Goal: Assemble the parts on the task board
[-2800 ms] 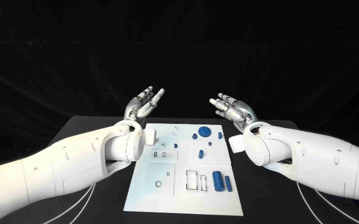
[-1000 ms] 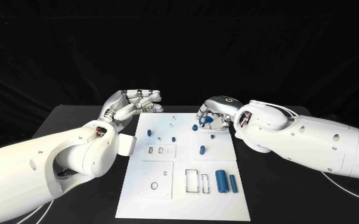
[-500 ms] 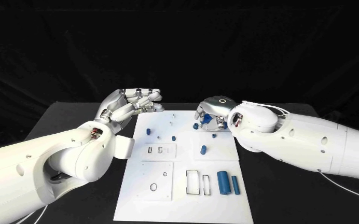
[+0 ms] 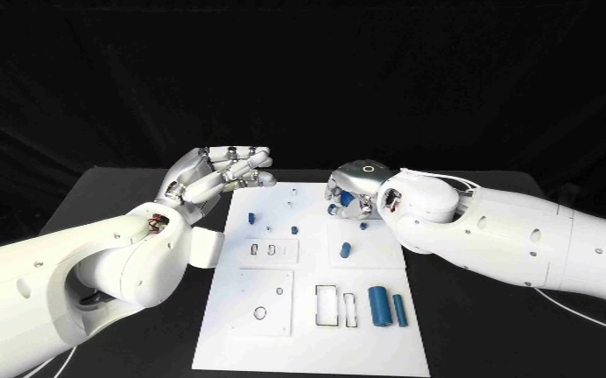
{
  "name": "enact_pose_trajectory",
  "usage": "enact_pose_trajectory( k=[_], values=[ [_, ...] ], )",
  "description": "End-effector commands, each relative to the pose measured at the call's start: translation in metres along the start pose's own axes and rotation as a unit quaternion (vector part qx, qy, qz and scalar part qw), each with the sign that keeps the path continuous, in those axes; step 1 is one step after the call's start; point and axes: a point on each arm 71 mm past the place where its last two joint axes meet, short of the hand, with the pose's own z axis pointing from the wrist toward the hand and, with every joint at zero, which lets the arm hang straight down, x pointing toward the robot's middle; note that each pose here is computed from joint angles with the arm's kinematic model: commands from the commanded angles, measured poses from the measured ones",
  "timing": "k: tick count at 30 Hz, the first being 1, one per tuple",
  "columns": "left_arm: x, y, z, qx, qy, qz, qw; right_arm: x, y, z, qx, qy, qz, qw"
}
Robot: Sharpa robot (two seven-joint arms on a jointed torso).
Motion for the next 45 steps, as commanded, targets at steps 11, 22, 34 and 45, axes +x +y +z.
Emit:
enact_pose_trajectory(
  k=[11,22,34,45],
  values=[
    [0.0026,-0.0028,-0.0008,0.004,0.01,-0.012,1.0,0.0026,-0.0007,0.005,0.012,0.018,-0.017,1.0],
    [0.001,-0.0039,-0.0012,0.004,0.009,-0.011,1.0,0.0037,-0.0006,0.0054,0.012,0.024,-0.022,0.999],
    [0.0008,-0.0043,-0.001,0.001,0.009,-0.014,1.0,0.0042,-0.0002,0.0075,0.01,0.024,-0.019,0.999],
    [0.0023,-0.0059,-0.0015,-0.002,0.012,-0.019,1.0,0.006,-0.0026,0.0087,0.012,0.031,-0.019,0.999]
  ],
)
